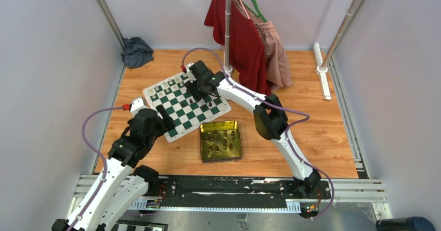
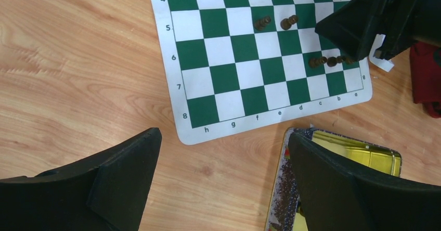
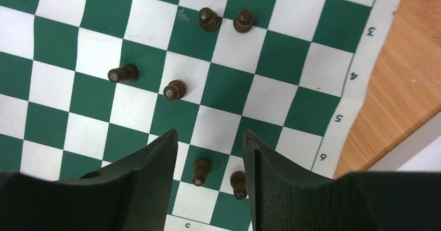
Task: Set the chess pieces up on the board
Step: Move the chess piece to the chessboard, then pick up the chess piece from the chessboard.
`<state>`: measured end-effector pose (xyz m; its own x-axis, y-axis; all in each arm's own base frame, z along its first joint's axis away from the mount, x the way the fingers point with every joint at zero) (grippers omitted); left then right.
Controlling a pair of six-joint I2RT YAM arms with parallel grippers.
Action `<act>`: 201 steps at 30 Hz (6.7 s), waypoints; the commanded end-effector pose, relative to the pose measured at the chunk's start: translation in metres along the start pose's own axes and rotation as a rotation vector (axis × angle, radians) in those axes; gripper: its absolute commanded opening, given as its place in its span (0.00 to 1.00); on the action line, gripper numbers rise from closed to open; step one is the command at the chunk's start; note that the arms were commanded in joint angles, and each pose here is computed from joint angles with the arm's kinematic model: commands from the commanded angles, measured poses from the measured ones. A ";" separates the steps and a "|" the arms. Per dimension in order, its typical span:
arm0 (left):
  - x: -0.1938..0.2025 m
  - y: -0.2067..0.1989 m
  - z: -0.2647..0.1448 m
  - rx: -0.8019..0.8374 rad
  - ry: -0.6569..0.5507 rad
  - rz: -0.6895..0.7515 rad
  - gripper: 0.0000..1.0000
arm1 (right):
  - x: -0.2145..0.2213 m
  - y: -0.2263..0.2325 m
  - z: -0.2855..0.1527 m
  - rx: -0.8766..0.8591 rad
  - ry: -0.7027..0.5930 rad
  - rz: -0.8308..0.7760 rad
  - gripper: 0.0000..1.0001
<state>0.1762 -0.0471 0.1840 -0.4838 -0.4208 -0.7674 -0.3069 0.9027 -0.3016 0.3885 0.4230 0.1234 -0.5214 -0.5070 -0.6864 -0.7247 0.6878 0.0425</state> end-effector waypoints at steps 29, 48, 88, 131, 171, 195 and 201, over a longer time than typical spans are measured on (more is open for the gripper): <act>-0.004 0.002 -0.005 0.001 -0.034 -0.025 1.00 | 0.006 0.035 0.029 -0.091 0.023 -0.018 0.51; -0.002 0.005 -0.003 -0.011 -0.034 -0.003 1.00 | 0.004 0.040 0.039 -0.105 0.012 -0.010 0.46; -0.003 0.007 -0.003 -0.023 -0.037 0.024 1.00 | 0.008 0.042 0.048 -0.109 0.022 -0.007 0.15; -0.006 0.010 -0.013 -0.009 -0.055 0.007 1.00 | 0.036 0.050 -0.009 -0.064 0.043 -0.036 0.00; -0.006 0.011 -0.014 -0.010 -0.056 0.007 1.00 | 0.042 0.052 -0.007 -0.059 0.055 -0.041 0.37; -0.014 -0.001 -0.004 -0.007 -0.067 -0.014 1.00 | -0.012 0.043 -0.047 -0.015 -0.095 -0.068 0.52; -0.016 -0.016 0.021 -0.026 -0.041 0.034 0.93 | -0.033 0.012 -0.072 0.085 -0.153 -0.008 0.55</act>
<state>0.1854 -0.0454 0.1804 -0.4895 -0.3953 -0.7772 -0.3303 0.9090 -0.2543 0.3480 0.4285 0.1510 -0.4615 -0.5016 -0.7317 -0.7424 0.6699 0.0090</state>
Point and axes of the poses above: each gripper's point midway between its finger pads, its own z axis out along the fingers, its own y axis along the line the jaws close on, x = y × z, the point moved 5 cm from there along -z, back along the fingers, and after that the axes turned 2 degrees about z, right-handed, at the moved point
